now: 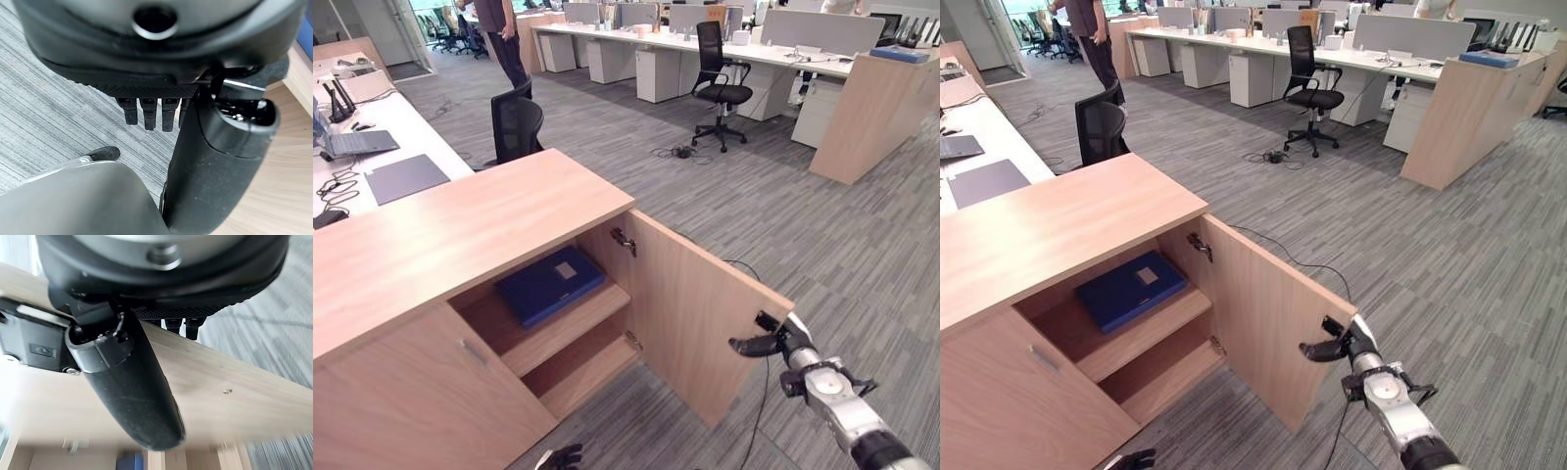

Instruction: Put the empty folder in the office cabinet

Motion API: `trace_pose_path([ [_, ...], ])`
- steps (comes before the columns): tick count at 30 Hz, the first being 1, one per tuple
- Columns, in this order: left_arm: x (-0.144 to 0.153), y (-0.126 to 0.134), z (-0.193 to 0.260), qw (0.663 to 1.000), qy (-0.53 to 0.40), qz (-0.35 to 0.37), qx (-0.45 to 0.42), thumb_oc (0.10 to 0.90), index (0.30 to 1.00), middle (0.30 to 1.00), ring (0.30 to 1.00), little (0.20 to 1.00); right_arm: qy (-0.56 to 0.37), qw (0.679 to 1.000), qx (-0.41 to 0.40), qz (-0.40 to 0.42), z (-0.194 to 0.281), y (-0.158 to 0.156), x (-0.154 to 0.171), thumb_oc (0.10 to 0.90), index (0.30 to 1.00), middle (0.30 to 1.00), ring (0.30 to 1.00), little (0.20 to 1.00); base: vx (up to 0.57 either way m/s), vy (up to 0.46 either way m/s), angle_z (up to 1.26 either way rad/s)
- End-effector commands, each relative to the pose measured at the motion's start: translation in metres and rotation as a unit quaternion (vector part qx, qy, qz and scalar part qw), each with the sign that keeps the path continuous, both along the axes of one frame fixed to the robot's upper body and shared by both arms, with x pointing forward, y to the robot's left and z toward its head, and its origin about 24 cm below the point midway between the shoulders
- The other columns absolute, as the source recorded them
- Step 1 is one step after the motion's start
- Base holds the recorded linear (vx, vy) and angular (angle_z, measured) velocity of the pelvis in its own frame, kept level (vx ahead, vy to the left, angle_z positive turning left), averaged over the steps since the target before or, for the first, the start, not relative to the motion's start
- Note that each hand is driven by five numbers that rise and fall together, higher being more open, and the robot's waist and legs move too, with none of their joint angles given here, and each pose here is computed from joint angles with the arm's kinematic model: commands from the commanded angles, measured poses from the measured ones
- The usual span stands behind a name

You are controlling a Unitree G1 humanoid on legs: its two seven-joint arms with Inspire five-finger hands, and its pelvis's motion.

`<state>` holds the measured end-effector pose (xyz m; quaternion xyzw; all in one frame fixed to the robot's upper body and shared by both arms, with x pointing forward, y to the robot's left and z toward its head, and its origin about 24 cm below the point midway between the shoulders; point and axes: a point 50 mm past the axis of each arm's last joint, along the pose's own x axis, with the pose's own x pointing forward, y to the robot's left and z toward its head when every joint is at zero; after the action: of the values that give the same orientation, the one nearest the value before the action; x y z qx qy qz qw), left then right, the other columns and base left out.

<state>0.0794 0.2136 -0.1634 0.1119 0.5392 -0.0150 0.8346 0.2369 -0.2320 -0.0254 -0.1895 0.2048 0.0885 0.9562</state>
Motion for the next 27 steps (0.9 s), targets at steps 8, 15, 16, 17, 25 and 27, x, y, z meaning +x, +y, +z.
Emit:
trace_pose_path([
  [8,0.035,-0.014,0.007,0.998,-0.054,-0.036,-0.001,0.800,0.900,0.900,0.900,0.900,-0.136,0.949,0.102,0.266,0.063,0.098,0.019,0.800,0.900,0.900,0.900,0.900,-0.04,-0.051,0.18],
  [15,0.059,-0.022,0.016,0.994,-0.102,-0.048,-0.006,0.800,0.900,0.900,0.900,0.900,-0.207,0.899,0.134,0.361,0.100,0.169,0.034,0.800,0.900,0.900,0.900,0.900,-0.16,-0.047,0.71],
  [16,0.056,-0.011,0.016,0.995,-0.094,-0.045,0.005,0.800,0.900,0.900,0.900,0.900,-0.212,0.896,0.130,0.367,0.104,0.172,0.036,0.800,0.900,0.900,0.900,0.900,-0.08,0.132,1.30],
  [17,0.052,-0.002,0.015,0.995,-0.086,-0.043,0.013,0.800,0.900,0.900,0.900,0.900,-0.219,0.891,0.139,0.372,0.110,0.177,0.037,0.800,0.900,0.900,0.900,0.900,-0.06,0.188,1.09],
  [25,-0.011,0.029,0.003,0.996,0.034,-0.056,0.060,0.800,0.900,0.900,0.900,0.900,-0.273,0.939,0.174,0.114,0.132,0.123,0.105,0.800,0.900,0.900,0.900,0.900,0.13,0.137,1.16],
  [27,-0.014,0.034,0.003,0.996,0.042,-0.054,0.065,0.800,0.900,0.900,0.900,0.900,-0.288,0.942,0.168,-0.026,0.141,0.066,0.128,0.800,0.900,0.900,0.900,0.900,0.22,0.252,1.51],
])
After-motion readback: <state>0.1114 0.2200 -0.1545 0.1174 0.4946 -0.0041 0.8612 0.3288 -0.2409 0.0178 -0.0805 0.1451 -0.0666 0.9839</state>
